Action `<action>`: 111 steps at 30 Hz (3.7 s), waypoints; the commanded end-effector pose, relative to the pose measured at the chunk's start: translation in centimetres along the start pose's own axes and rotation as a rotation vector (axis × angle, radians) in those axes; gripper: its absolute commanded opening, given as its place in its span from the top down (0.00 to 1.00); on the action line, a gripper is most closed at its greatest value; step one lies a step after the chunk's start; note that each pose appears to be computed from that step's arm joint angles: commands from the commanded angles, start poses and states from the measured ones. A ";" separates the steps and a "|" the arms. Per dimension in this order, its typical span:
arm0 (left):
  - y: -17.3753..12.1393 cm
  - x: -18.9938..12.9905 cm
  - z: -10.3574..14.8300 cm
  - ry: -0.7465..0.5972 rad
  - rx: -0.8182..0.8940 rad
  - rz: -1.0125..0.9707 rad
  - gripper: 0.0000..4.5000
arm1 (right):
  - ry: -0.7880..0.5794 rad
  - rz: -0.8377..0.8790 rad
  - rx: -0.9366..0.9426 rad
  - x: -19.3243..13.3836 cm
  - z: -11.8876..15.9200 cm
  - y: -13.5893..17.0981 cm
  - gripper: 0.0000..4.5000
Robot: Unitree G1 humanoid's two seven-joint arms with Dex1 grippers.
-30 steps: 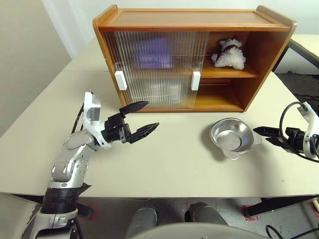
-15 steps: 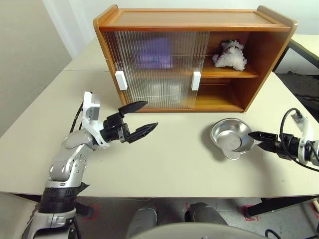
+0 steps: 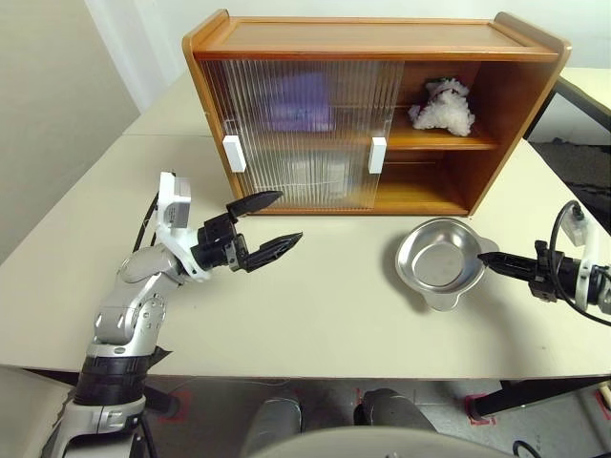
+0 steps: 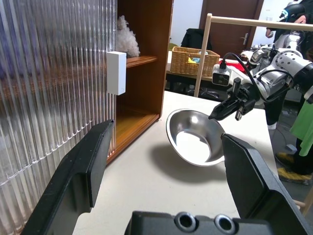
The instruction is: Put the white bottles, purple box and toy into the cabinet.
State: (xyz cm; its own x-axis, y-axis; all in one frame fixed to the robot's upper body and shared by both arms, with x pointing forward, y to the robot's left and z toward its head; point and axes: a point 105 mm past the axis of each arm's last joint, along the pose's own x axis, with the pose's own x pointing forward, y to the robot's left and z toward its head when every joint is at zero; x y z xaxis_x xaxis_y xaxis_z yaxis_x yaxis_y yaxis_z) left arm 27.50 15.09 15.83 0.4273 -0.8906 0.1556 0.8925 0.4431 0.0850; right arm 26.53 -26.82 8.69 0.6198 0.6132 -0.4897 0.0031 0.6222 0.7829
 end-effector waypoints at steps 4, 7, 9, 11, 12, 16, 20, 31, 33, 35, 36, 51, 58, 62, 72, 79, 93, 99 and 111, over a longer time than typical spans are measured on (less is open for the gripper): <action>0.2 0.0 -0.1 0.008 -0.004 -0.003 0.00 | 0.021 0.051 0.018 0.3 0.3 1.2 0.99; 0.3 0.0 0.0 0.009 -0.002 -0.003 0.00 | -0.018 0.091 0.047 0.9 1.2 1.8 1.00; 0.3 0.0 0.0 0.011 0.000 -0.004 0.00 | -0.046 0.128 0.071 1.3 1.7 2.4 1.00; 0.3 0.0 0.0 0.016 0.003 -0.007 0.00 | -0.076 0.169 0.104 2.0 2.3 3.0 1.00; 0.3 0.0 -0.1 0.021 0.004 -0.011 0.00 | -0.093 0.180 0.121 2.4 2.5 3.1 1.00; 0.1 0.1 -0.1 0.025 0.008 -0.019 0.00 | -0.139 0.249 0.173 3.3 3.2 4.2 1.00; -0.2 0.1 -0.5 0.050 0.012 -0.035 0.00 | -0.159 0.305 0.220 3.5 3.7 4.8 1.00; -0.1 0.2 -0.5 0.045 0.014 -0.039 0.00 | -0.263 0.343 0.358 5.0 5.7 5.2 1.00; -0.1 0.3 -0.5 0.044 0.015 -0.040 0.00 | -0.263 0.355 0.383 5.5 5.7 5.4 1.00; -0.2 0.4 -0.5 0.041 0.015 -0.040 0.00 | -0.258 0.346 0.386 6.4 5.3 5.7 1.00; -0.2 0.4 -0.5 0.040 0.015 -0.041 0.00 | -0.262 0.344 0.391 6.7 5.3 5.8 1.00; -0.3 0.4 -0.3 0.043 0.016 -0.047 0.00 | -0.380 0.299 0.425 7.8 6.6 5.8 1.00; -0.4 0.6 -0.4 0.042 0.011 -0.051 0.00 | -0.415 0.292 0.426 8.4 7.4 6.1 1.00; -0.4 0.7 -0.4 0.039 0.012 -0.053 0.00 | -0.436 0.265 0.414 9.2 7.6 6.1 1.00; -0.6 0.6 -0.4 0.044 0.010 -0.048 0.00 | -0.497 0.236 0.414 10.4 8.4 5.8 1.00; -0.6 0.6 -0.3 0.042 0.009 -0.052 0.00 | -0.590 0.165 0.405 10.8 9.3 4.8 1.00; -0.5 0.4 -0.4 0.042 0.011 -0.047 0.00 | -0.713 0.087 0.443 11.9 9.4 3.5 1.00; -0.5 0.3 -0.4 0.042 0.012 -0.046 0.00 | -0.754 0.026 0.452 12.0 9.1 2.5 1.00; -0.6 0.4 -0.4 0.039 0.011 -0.053 0.00 | -0.767 -0.010 0.404 12.3 8.8 2.4 0.37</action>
State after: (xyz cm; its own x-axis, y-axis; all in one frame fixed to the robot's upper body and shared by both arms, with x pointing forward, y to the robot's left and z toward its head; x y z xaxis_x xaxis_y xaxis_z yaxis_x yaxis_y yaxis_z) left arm 27.27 14.51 15.33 0.3927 -0.9122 0.1172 0.9106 0.4035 0.0896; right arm 41.05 -22.12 7.78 0.9755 0.0291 -0.2182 0.1994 0.3023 0.9321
